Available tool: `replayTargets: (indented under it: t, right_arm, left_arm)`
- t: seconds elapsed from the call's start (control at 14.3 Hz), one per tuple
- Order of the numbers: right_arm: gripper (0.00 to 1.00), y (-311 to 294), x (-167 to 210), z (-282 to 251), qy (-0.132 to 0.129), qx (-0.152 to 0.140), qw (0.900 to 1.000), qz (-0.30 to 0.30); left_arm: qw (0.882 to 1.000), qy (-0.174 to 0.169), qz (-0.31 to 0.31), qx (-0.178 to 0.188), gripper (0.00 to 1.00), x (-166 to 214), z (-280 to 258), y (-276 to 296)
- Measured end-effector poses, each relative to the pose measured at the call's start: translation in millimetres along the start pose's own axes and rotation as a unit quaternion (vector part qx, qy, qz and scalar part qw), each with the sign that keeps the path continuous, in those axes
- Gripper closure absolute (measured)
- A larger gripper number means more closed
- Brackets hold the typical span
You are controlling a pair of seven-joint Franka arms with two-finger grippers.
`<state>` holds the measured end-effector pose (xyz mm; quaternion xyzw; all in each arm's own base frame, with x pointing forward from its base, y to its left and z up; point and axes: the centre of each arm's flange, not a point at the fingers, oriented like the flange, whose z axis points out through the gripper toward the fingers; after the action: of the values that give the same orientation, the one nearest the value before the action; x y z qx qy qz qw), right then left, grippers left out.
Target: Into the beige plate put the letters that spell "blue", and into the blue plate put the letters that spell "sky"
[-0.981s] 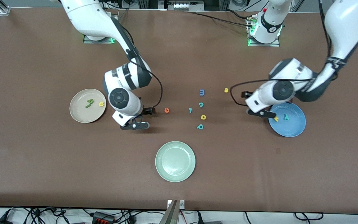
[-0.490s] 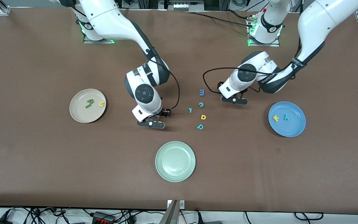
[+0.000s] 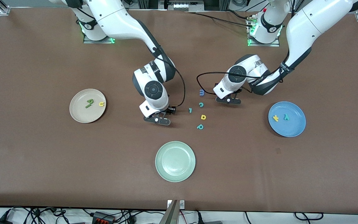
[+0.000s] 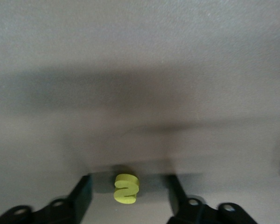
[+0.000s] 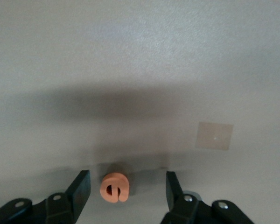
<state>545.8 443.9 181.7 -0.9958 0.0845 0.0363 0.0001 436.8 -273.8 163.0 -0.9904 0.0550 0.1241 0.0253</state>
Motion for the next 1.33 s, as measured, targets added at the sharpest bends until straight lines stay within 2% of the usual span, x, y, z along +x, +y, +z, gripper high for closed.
replayTargets:
  t: [0.14,0.21,0.35,0.42,0.56,0.84,0.98,1.05,1.19,1.33]
  right_arm:
    - [0.28,-4.0,-4.6,0.3,0.0,0.0,1.0,-0.004]
    - [0.28,-6.3,-7.3,0.6,0.0,-0.001,1.0,-0.007]
    - [0.29,-8.9,-10.5,1.2,0.0,-0.001,1.0,-0.011]
    - [0.29,-9.0,-10.7,1.8,0.0,-0.001,1.0,-0.011]
    - [0.3,-7.7,-10.3,6.2,-0.002,-0.004,1.0,-0.01]
    - [0.32,-7.3,-10.3,10.3,-0.002,-0.006,1.0,-0.01]
    - [0.46,-9.1,-9.9,7.7,-0.001,-0.004,1.0,-0.011]
    - [0.47,-9.1,-9.9,7.8,-0.001,-0.004,1.0,-0.011]
    - [0.66,-10.8,-9.7,5.4,0.001,-0.002,1.0,-0.012]
    - [0.71,-10.8,-9.4,5.2,0.001,-0.002,1.0,-0.012]
  left_arm:
    - [1.0,0.002,0.0,0.0,0.5,0.3,-1.8,0.7]
    - [1.0,0.002,0.0,0.0,0.5,0.3,-1.9,0.7]
    - [1.0,0.003,-0.001,0.002,0.59,0.6,-3.2,-0.3]
    - [1.0,0.003,0.0,0.002,0.6,0.5,-3.2,-0.1]
    - [1.0,0.005,-0.001,0.004,0.76,0.7,-6.2,-0.8]
    - [1.0,0.009,0.001,0.002,0.77,1.2,-10.1,1.9]
    - [1.0,0.012,-0.002,0.009,0.77,8.7,-23.5,2.8]
    - [1.0,0.009,-0.006,0.025,0.77,16.8,-36.2,-0.6]
    - [0.998,0.004,-0.005,0.057,0.77,38.6,-69.8,-13.5]
    - [0.997,-0.005,0.015,0.08,0.77,59.4,-100.9,-37.8]
